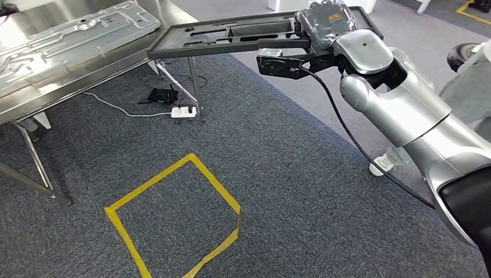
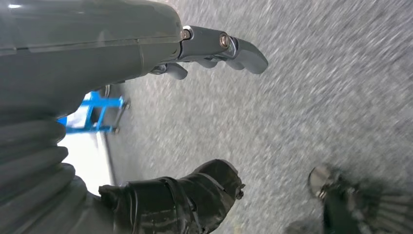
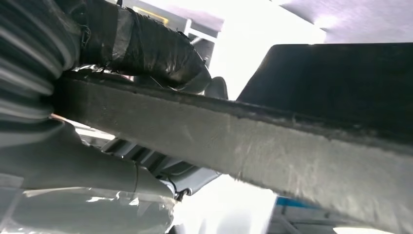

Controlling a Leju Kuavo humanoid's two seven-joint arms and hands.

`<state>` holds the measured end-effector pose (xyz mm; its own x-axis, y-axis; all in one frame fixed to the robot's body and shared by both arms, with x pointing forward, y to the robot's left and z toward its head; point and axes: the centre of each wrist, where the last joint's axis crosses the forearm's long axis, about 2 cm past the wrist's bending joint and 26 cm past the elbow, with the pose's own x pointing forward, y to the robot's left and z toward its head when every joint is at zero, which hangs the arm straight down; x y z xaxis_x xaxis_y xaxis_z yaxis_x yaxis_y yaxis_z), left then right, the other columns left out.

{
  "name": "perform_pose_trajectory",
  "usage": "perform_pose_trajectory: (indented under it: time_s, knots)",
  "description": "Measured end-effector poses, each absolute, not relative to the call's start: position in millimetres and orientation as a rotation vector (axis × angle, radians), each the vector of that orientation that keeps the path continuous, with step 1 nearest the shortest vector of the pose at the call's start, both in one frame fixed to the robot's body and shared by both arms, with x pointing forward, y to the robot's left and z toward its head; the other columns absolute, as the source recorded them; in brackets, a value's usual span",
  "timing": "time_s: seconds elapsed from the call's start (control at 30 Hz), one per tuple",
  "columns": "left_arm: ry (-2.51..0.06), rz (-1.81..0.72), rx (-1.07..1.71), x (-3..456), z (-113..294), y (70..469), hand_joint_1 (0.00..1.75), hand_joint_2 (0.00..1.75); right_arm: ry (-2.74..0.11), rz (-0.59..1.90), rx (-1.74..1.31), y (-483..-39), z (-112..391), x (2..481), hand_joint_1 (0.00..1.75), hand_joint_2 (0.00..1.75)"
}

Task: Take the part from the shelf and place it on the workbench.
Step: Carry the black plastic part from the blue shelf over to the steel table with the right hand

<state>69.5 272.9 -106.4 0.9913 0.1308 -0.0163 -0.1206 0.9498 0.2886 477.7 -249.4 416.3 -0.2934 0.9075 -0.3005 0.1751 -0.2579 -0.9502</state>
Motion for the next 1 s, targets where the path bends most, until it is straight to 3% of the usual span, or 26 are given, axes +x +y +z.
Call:
perform_pose_trajectory:
  time_s: [1.0]
  knots:
    - [0.05,0.134,0.298,69.5,-106.2,270.6,0.0,1.75,-1.422,1.643,-1.324,-229.9,413.6,480.6,1.75,1.75]
